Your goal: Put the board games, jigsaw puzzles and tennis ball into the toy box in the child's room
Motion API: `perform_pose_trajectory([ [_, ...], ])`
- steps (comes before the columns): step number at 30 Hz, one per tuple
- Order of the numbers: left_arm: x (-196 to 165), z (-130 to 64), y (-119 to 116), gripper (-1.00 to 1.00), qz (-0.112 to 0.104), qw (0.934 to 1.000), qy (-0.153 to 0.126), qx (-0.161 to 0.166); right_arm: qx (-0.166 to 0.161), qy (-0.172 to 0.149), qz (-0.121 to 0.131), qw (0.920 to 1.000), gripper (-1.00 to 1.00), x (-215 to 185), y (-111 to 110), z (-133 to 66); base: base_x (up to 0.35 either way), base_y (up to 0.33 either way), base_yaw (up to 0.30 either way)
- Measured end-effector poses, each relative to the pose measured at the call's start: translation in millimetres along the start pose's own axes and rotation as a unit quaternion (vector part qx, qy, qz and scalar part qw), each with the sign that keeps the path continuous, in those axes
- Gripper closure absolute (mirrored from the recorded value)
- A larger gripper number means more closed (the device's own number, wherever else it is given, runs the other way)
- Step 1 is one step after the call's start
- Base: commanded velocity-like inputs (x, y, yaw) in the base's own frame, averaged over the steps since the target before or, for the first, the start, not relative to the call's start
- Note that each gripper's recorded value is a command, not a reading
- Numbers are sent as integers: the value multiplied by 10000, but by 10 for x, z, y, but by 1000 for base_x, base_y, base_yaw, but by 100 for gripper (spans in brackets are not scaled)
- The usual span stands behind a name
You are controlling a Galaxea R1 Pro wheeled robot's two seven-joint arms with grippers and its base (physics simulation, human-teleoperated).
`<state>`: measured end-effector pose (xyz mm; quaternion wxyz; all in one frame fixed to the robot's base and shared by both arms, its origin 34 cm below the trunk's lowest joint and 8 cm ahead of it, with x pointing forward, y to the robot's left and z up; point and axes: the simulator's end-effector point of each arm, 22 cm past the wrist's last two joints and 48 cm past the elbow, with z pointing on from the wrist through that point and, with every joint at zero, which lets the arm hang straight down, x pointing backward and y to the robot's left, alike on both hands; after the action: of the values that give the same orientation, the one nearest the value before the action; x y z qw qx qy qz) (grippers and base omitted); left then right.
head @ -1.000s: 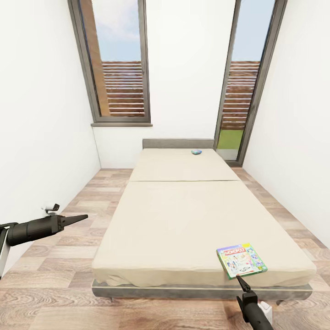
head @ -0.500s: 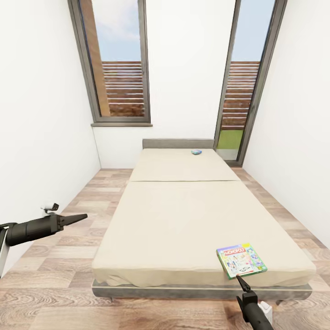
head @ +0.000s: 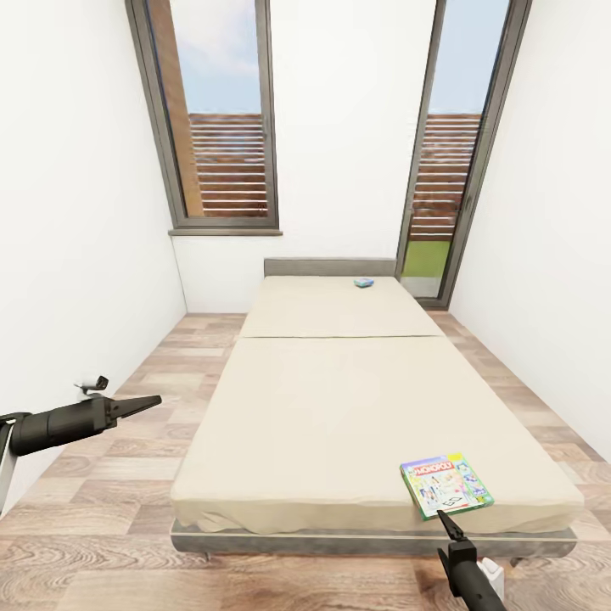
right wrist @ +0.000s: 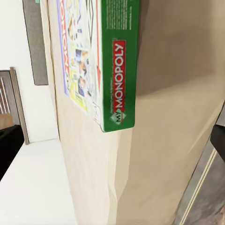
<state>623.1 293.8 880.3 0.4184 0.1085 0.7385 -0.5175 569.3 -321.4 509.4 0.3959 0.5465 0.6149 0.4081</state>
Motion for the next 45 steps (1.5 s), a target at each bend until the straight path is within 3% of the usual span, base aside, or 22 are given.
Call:
perform_pose_trajectory([
  [31,6,8,-2,-100,1,10000,7,5,20,6,4,10000,-100,-2,-9,-2,47,0,0],
  [45,7,10,0,-100,2,10000,9,3,330,-1,-6,9995,-100,-7,-146,-6,18,0,0],
])
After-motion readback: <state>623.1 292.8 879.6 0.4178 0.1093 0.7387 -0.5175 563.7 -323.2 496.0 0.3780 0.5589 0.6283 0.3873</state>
